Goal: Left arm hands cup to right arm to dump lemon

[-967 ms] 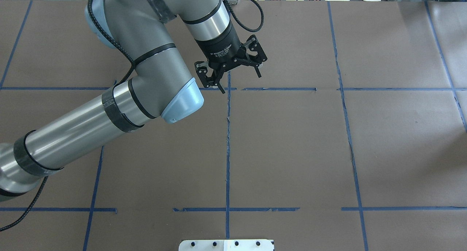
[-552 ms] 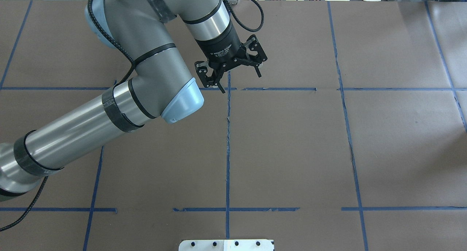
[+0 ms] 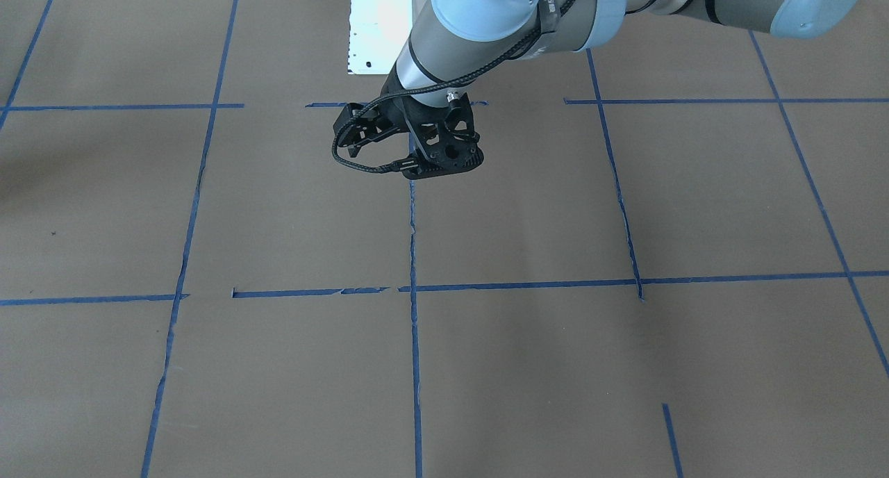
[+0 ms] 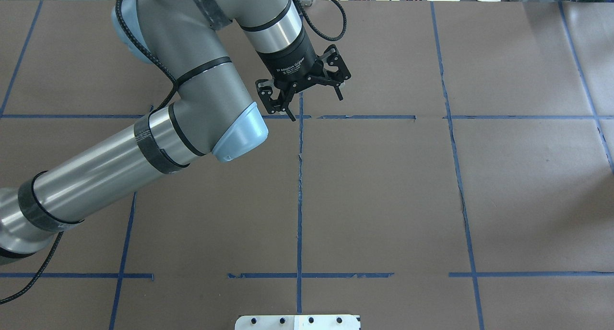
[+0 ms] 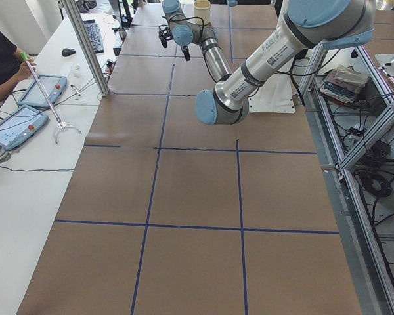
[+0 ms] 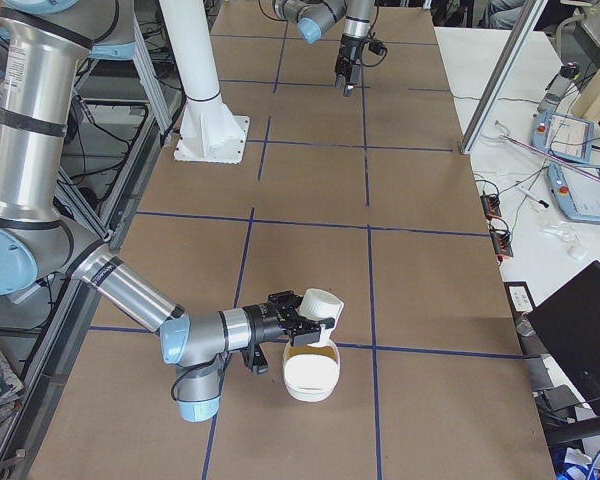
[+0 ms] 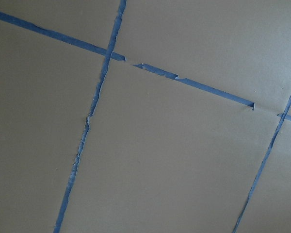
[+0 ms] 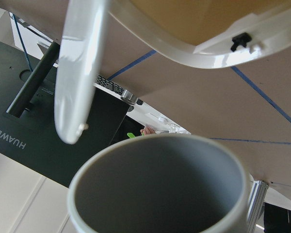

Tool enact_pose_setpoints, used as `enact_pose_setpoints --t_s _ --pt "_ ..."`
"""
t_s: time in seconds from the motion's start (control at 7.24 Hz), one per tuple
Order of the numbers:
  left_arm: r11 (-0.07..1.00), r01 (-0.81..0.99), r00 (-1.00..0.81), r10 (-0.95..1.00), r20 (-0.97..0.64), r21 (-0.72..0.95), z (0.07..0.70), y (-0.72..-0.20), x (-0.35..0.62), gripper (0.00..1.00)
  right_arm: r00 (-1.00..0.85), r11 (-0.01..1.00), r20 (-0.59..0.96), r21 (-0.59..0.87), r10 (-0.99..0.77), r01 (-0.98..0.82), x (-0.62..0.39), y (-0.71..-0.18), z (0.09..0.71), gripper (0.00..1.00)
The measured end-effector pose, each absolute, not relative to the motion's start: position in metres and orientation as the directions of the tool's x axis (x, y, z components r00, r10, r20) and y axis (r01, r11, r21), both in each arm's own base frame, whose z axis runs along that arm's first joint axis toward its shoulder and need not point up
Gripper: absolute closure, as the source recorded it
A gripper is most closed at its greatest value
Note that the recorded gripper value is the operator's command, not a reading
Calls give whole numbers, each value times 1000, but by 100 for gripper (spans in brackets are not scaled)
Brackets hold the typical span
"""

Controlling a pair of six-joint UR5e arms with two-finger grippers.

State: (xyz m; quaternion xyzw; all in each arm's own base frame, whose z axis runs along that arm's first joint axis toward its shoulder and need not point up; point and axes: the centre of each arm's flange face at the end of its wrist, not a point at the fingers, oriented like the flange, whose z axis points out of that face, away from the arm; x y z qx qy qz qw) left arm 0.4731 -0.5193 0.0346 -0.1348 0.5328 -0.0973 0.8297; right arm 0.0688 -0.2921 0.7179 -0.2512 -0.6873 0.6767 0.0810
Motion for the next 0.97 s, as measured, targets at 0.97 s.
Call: enact_pose_setpoints --t_s 0.97 --pt "947 20 405 -302 -863 -322 31 -519 468 0 -862 131 -6 -988 507 84 34 -388 629 60"
